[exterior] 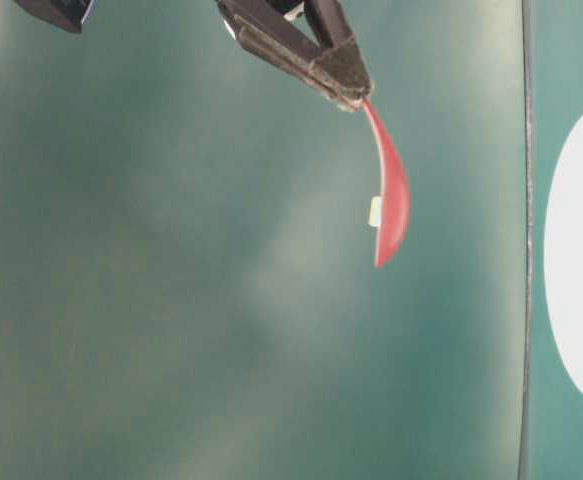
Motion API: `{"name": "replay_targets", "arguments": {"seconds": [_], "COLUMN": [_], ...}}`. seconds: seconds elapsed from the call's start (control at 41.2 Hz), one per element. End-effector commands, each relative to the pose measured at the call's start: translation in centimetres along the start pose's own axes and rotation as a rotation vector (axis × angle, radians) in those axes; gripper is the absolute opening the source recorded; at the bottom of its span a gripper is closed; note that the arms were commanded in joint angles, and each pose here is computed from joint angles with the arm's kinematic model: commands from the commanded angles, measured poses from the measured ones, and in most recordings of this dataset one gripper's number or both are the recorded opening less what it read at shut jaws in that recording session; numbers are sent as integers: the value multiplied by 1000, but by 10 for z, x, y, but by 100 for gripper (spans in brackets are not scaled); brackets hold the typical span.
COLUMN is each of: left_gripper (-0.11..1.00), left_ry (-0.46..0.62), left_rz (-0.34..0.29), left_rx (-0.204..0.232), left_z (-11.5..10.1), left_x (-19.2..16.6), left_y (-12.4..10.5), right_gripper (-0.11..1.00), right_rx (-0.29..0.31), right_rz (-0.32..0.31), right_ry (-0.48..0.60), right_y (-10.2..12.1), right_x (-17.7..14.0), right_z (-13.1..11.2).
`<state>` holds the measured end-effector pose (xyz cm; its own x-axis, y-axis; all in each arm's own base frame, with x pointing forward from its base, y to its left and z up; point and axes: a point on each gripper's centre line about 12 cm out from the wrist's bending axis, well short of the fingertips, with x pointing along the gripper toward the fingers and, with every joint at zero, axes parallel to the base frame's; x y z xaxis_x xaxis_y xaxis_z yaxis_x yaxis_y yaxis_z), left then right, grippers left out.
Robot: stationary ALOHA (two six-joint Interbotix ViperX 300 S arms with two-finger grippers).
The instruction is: Scoop the yellow hexagonal prism block from the bowl with a spoon using the right arm.
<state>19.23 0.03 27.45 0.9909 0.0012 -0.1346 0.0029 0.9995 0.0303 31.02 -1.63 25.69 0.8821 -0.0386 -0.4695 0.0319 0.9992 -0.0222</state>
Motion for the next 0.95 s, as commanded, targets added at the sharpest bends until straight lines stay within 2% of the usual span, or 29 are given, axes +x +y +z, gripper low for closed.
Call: {"name": "replay_targets", "arguments": {"seconds": [0.0,0.922], "left_gripper": [0,0], "left_ry": [-14,14], "left_rz": [0,0], "left_rx": [5,3], "left_z": [8,4], "left_x": [2,2], "left_y": [0,0], "right_gripper": [24,24], "right_rx": [-2,-4], "right_rz": [-1,-4], "right_ry": [-34,-50], "right_y": [0,0], "right_x": [-3,-3], "right_z": [8,10]}}
